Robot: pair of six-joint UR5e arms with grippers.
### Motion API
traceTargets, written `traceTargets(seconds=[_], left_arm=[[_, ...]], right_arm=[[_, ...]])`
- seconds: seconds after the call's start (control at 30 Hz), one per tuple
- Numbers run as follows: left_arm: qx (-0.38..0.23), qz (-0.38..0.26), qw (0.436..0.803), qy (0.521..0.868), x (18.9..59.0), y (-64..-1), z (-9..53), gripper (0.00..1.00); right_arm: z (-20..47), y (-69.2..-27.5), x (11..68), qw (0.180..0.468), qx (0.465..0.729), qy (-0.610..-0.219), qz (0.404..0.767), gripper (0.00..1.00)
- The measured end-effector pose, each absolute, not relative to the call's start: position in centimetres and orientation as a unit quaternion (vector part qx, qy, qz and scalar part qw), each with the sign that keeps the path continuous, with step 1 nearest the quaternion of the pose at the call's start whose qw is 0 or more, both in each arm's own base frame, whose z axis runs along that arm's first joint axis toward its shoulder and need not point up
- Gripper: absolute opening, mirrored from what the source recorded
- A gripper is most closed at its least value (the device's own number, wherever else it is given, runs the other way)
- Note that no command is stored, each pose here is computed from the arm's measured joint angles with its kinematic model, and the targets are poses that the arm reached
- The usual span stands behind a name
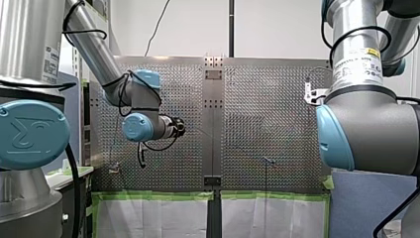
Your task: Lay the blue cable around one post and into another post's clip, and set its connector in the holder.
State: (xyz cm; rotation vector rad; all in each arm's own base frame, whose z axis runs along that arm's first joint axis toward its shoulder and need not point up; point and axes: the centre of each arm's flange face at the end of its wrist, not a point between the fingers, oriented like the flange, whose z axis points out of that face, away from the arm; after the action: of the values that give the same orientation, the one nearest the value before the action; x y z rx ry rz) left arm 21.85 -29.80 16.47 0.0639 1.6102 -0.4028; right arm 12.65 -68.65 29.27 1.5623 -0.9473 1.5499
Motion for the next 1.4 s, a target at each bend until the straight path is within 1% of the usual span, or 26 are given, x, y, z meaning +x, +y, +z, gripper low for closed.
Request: traceTargets(seconds=[0.3,0.43,0.47,0.5,0.53,0.57,0.6,0.63,0.67,1.4], left_arm=[[0.029,-0.179,0.675,0.716,21.85,-29.8,16.47,0.92],[0.029,-0.18,0.675,0.715,21.85,-29.8,16.46,0.92],[0.029,-0.18,0.675,0.715,21.85,-29.8,16.46,0.92],[0.029,-0.18,0.675,0.715,21.85,-29.8,16.45,0.92],[0.029,-0.18,0.675,0.716,21.85,-29.8,16.46,0.92],[0.029,-0.18,0.675,0.715,21.85,-29.8,16.47,0.92],[0.029,-0.18,0.675,0.715,21.86,-29.81,16.47,0.92],[0.029,-0.18,0.675,0.715,21.86,-29.8,16.46,0.92],[0.029,-0.18,0.675,0.715,21.86,-29.81,16.47,0.92],[0.028,-0.181,0.676,0.714,22.07,-29.77,16.53,0.92]], right_arm=[[29.36,-68.62,12.82,0.362,0.608,-0.369,0.603,0.0],[29.37,-68.43,12.37,0.369,0.618,-0.364,0.591,0.0],[29.36,-68.43,12.33,0.369,0.618,-0.364,0.591,0.09],[29.35,-68.43,12.33,0.369,0.618,-0.364,0.591,0.09],[29.32,-68.41,12.33,0.368,0.618,-0.364,0.591,0.27],[29.29,-68.4,12.32,0.368,0.618,-0.364,0.591,0.55],[29.26,-68.39,12.31,0.368,0.618,-0.365,0.591,0.55],[29.23,-68.39,12.29,0.368,0.619,-0.365,0.591,0.83],[29.22,-68.39,12.29,0.368,0.619,-0.365,0.591,1.0],[29.16,-68.4,12.26,0.368,0.619,-0.366,0.59,1.0]])
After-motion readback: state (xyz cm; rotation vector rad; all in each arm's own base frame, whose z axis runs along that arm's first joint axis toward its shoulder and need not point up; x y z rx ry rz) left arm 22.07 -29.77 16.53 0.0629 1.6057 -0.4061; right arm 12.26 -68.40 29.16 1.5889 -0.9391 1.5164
